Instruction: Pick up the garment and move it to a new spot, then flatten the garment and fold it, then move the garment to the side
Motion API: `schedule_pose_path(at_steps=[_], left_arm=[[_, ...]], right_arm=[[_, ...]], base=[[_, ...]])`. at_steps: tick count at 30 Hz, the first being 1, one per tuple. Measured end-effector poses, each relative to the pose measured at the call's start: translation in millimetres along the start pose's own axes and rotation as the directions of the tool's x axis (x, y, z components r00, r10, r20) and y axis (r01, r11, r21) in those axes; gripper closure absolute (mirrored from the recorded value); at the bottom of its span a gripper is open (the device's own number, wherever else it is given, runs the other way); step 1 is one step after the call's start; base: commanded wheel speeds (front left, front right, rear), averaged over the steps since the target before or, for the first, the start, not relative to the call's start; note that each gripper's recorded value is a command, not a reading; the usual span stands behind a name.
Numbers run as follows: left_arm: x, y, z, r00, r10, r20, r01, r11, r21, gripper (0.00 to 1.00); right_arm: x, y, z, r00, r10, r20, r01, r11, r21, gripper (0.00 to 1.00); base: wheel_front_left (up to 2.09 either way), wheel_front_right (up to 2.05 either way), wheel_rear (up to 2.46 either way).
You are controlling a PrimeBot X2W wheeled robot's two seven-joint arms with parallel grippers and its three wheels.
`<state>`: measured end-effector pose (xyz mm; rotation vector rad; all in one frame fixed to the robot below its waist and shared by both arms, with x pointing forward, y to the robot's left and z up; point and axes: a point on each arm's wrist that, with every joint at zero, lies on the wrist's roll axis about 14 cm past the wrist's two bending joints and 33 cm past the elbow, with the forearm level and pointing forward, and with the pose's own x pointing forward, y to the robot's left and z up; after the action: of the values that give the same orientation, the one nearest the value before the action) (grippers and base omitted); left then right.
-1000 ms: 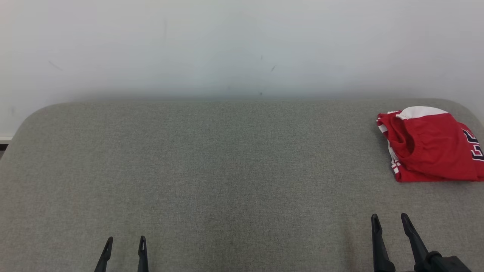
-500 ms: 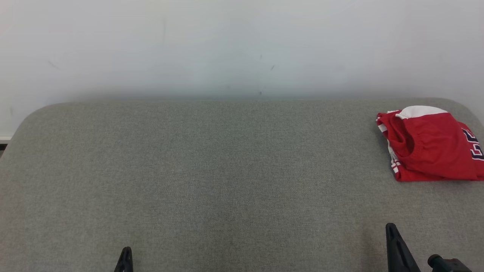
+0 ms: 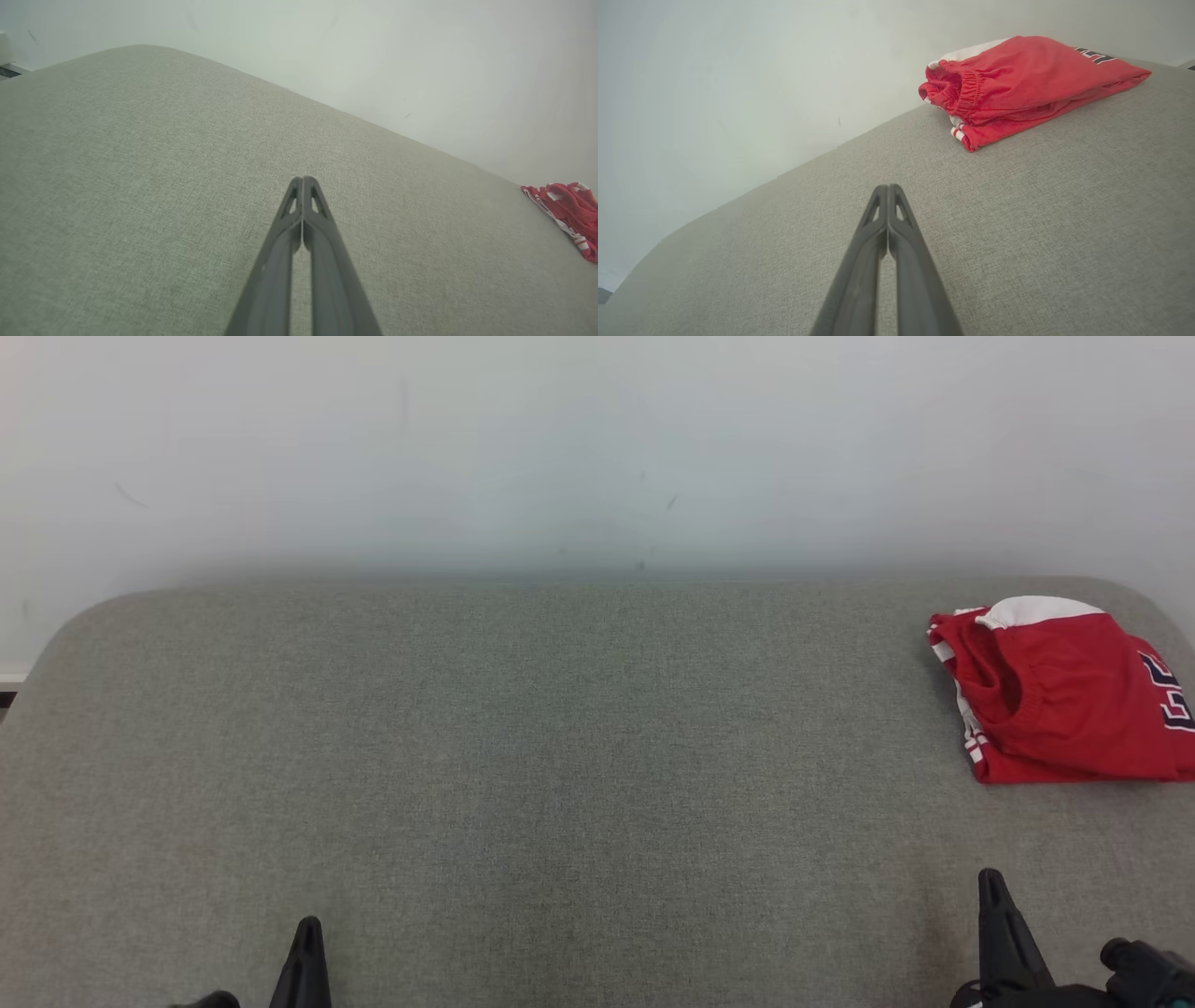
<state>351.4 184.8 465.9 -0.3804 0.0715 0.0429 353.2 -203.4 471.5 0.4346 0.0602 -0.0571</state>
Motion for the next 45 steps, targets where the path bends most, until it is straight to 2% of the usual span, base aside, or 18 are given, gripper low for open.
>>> schedule_pose_path(at_steps=[9,17,32,45], left_arm=[[9,-3,2,1.0,0.004,-0.004,-0.005,0.989,-0.15,1.0],[17,-6,5,1.0,0.005,-0.009,-0.007,0.963,-0.271,1.0],[29,-11,9,1.0,-0.001,-0.014,-0.005,0.884,-0.468,1.0],[39,-18,16,1.0,-0.018,-0.009,0.009,0.803,-0.596,1.0]], right_arm=[[7,-7,3,0.999,-0.032,-0.011,0.033,0.989,0.143,1.0],[14,-9,10,0.999,-0.042,-0.006,0.042,0.966,0.256,1.0],[23,-14,14,0.998,-0.057,-0.02,0.06,0.896,0.439,1.0],[30,-15,20,0.998,-0.053,-0.017,0.053,0.818,0.573,1.0]], base=[[0.0,0.0,0.0],[0.0,0.0,0.0],[0.0,0.0,0.0],[0.0,0.0,0.0]])
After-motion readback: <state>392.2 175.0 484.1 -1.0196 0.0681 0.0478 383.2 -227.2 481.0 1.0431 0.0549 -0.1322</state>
